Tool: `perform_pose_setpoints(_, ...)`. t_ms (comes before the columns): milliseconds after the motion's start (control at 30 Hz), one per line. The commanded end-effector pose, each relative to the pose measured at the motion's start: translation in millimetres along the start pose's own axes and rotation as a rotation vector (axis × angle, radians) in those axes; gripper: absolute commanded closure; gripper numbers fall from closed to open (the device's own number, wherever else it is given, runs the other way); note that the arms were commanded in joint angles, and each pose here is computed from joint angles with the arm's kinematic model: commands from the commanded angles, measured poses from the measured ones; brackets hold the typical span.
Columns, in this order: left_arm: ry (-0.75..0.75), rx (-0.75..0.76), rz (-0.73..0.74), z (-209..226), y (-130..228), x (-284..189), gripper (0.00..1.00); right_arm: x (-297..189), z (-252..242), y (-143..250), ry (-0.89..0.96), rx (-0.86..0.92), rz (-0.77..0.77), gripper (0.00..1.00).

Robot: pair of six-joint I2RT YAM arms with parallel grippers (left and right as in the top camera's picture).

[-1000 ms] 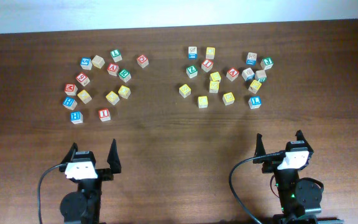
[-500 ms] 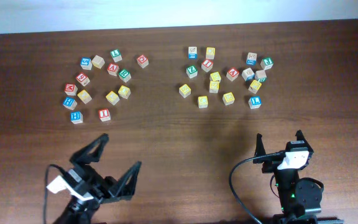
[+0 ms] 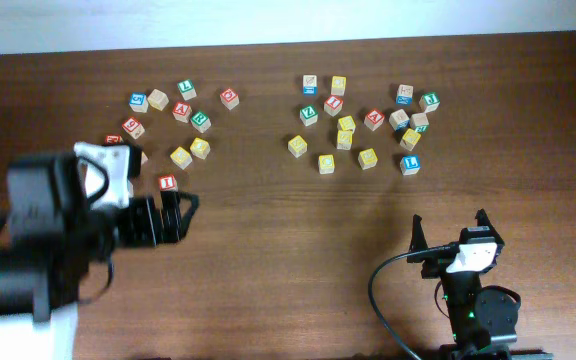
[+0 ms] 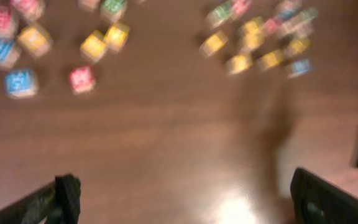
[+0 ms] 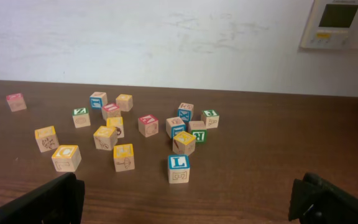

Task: Spell out ICRA
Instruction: 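Reach the left gripper over the red-lettered I block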

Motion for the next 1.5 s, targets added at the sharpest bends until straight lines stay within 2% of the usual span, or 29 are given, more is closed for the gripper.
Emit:
perform_pose_setpoints(0, -0.151, -0.076, 0.260, 37, -1, 50, 0.01, 0, 0, 3, 0.001, 0.004, 0.006, 0.01)
perform_pose_setpoints(100, -0.180, -0.200, 0.357, 60, -4, 90, 0.01, 0, 0, 3, 0.001, 0.004, 0.006, 0.02)
perform_pose_setpoints(233, -0.162, -0.225, 0.445, 71, -4, 128, 0.01, 0, 0, 3, 0.001, 0.004, 0.006, 0.02)
perform_pose_setpoints(300, -0.163, -0.235, 0.484, 76, -2, 144, 0.36, 0, 0, 3, 0.001, 0.004, 0.006, 0.02)
perform_pose_setpoints(333, -0.163, -0.238, 0.494, 80, -2, 155, 0.36, 0, 0, 3, 0.000, 0.004, 0.006, 0.02)
perform_pose_setpoints(367, -0.165, -0.238, 0.496, 83, -3, 162, 0.26, 0, 0, 3, 0.001, 0.004, 0.006, 0.01)
perform_pose_setpoints(433, -0.169, -0.234, 0.484, 89, -7, 177, 0.21, 0, 0, 3, 0.001, 0.004, 0.006, 0.02)
perform_pose_setpoints(600, -0.278, -0.208, 0.510, 111, -5, 202, 0.22, 0, 0, 3, 0.001, 0.004, 0.006, 0.02)
perform_pose_setpoints(967, -0.292, -0.196, 0.520, 131, 1, 265, 0.28, 0, 0, 3, 0.001, 0.004, 0.006, 0.02)
perform_pose_setpoints(1100, -0.406, -0.129, 0.518, 138, 1, 278, 0.31, 0, 0, 3, 0.001, 0.004, 0.006, 0.02)
perform_pose_setpoints(1267, -0.406, -0.124, 0.510, 141, 2, 290, 0.30, 0, 0, 3, 0.001, 0.004, 0.006, 0.02)
perform_pose_setpoints(1433, -0.357, -0.142, 0.505, 138, 4, 301, 0.34, 0, 0, 3, 0.001, 0.004, 0.006, 0.02)
perform_pose_setpoints(1467, -0.336, -0.149, 0.520, 138, 9, 309, 0.40, 0, 0, 3, 0.001, 0.004, 0.006, 0.02)
Point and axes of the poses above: each gripper's point midway between its finger pads, its own x axis out along the fingers, its own z axis along the line the jaws close on, y = z × x, the point moved 5 cm from there along -x, back along the fingers, and after that the axes turned 4 degrees about x, right-handed, at the moved point
